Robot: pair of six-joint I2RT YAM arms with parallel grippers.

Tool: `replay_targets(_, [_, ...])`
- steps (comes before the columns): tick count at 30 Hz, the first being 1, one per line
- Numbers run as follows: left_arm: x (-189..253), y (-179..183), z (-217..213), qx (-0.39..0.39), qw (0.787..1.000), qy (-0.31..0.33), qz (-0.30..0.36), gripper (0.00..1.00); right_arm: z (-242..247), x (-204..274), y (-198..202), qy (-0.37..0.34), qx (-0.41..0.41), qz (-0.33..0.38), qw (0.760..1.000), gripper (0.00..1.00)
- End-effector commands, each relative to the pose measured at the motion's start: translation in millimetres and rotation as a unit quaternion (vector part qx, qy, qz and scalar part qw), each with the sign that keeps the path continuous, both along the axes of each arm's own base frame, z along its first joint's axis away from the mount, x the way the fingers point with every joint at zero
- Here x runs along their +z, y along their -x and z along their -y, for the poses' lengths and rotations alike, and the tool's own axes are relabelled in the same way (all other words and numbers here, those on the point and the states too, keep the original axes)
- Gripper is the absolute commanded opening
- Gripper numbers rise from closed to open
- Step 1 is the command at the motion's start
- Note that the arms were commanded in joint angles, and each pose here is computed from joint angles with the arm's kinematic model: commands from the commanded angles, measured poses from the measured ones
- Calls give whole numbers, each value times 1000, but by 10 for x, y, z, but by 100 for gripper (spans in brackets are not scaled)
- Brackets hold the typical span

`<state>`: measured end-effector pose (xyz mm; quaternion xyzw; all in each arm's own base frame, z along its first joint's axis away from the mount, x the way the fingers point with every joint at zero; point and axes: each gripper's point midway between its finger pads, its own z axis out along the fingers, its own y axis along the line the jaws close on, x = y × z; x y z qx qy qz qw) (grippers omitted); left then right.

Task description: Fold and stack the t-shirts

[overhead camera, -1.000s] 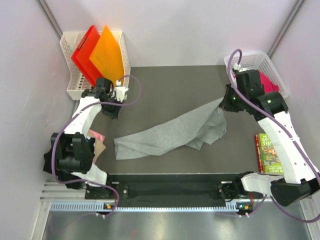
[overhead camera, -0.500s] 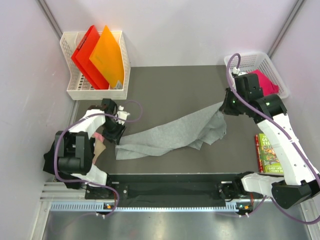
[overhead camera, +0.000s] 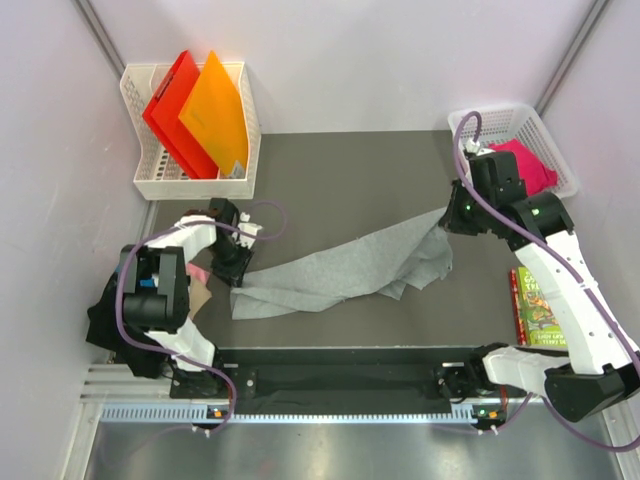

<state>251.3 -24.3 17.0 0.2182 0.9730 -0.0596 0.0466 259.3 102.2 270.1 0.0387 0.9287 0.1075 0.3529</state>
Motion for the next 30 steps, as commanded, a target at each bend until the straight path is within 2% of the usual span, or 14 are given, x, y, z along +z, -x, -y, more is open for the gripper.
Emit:
replay_targets(1, [15, -215, 32, 11, 1000, 7, 27, 9, -29, 157, 5, -18, 1, 31, 999, 0])
replay_targets(2, [30, -224, 36, 12, 999, 7, 28, 2, -34, 156, 1, -20, 1, 32, 999, 0])
replay_targets(3, [64, -244, 41, 13, 999, 9, 34, 0, -36, 162, 1, -20, 2, 32, 999, 0])
replay_targets(8, [391, -439, 70, 14, 997, 16, 69, 0, -40, 226, -32, -20, 3, 41, 999, 0])
replay_targets(10, [731, -649, 69, 16, 993, 15, 112, 0, -28, 271, -67, -13, 5, 49, 999, 0])
replay_targets(11, [1025, -845, 76, 16, 988, 17, 154, 0, -18, 345, -97, -10, 4, 59, 998, 0])
replay_targets(13, [1321, -984, 68, 16, 982, 15, 187, 0, 5, 476, -161, -2, 2, 77, 997, 0])
replay_targets(14, [1616, -1143, 77, 15, 974, 18, 225, 0, 8, 527, -178, -1, 3, 84, 996, 0])
replay_targets(18, [2154, -1247, 79, 16, 962, 20, 271, 0, 45, 766, -233, 8, 0, 111, 994, 0])
replay_targets(22, [2447, -1013, 123, 2, 957, 36, 289, 0, 39, 924, -68, -14, 10, 128, 992, 0])
replay_targets(23, [2401, -879, 120, -1, 962, 36, 272, 0, 47, 910, -12, -17, 11, 123, 992, 0])
replay_targets(27, [2418, -362, 102, -36, 968, 35, 247, 0, 14, 828, 446, -60, 31, 94, 993, 0])
replay_targets(28, [2507, -219, 96, -44, 964, 35, 258, 0, 6, 731, 580, -66, 38, 71, 995, 0])
replay_targets(30, [2573, -17, 67, -60, 963, 29, 259, 0, 20, 784, 818, -90, 42, 73, 992, 0])
